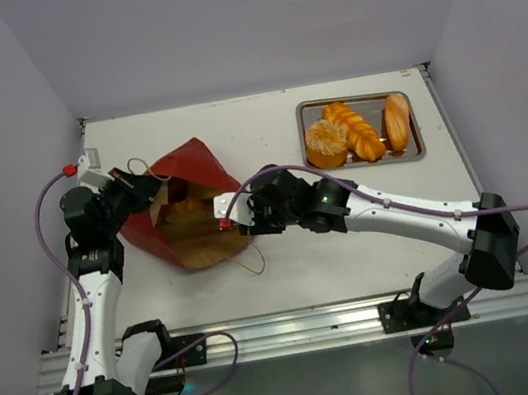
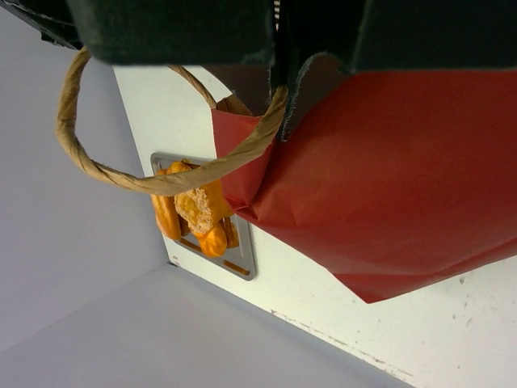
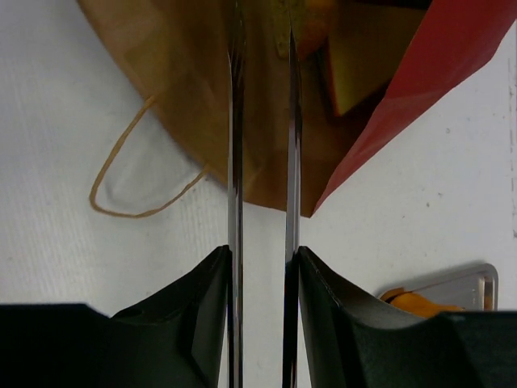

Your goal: Take the fake bread out of the paper bag

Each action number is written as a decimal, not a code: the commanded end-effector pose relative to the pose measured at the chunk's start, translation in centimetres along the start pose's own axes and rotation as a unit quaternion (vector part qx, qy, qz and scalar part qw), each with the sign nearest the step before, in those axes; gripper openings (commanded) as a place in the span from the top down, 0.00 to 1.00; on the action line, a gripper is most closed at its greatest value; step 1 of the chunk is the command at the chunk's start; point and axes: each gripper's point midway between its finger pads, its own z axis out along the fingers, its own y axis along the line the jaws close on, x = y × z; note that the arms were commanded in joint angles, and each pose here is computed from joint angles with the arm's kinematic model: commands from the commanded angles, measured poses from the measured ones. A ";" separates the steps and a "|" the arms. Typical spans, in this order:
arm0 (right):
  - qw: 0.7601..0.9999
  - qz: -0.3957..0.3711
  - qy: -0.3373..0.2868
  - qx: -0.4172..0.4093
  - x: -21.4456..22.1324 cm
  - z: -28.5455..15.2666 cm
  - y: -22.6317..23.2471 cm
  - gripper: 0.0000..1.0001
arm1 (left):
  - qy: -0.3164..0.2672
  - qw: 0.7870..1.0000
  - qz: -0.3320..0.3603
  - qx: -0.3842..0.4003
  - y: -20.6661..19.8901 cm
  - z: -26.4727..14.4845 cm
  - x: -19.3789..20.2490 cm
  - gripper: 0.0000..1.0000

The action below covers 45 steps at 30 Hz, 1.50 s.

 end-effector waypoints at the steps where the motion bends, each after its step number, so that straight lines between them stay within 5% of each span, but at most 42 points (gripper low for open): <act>1: 0.993 0.011 -0.039 0.110 -4.2 -0.4 -4.8 0.58 | 0.005 1.000 0.010 0.015 -0.8 -0.4 -0.1 1.00; 37: 0.994 0.031 0.059 0.090 -1.3 7.8 -3.8 0.54 | -0.004 0.999 0.007 0.047 -2.0 -0.3 -0.5 1.00; 41: 0.994 0.033 0.059 0.083 -1.1 7.9 -3.4 0.64 | -0.007 0.999 0.008 0.048 -2.1 -0.4 -0.6 1.00; 45: 0.996 0.035 0.048 0.072 -1.3 7.3 -3.0 0.85 | -0.008 0.999 0.008 0.045 -1.9 -0.4 -0.6 1.00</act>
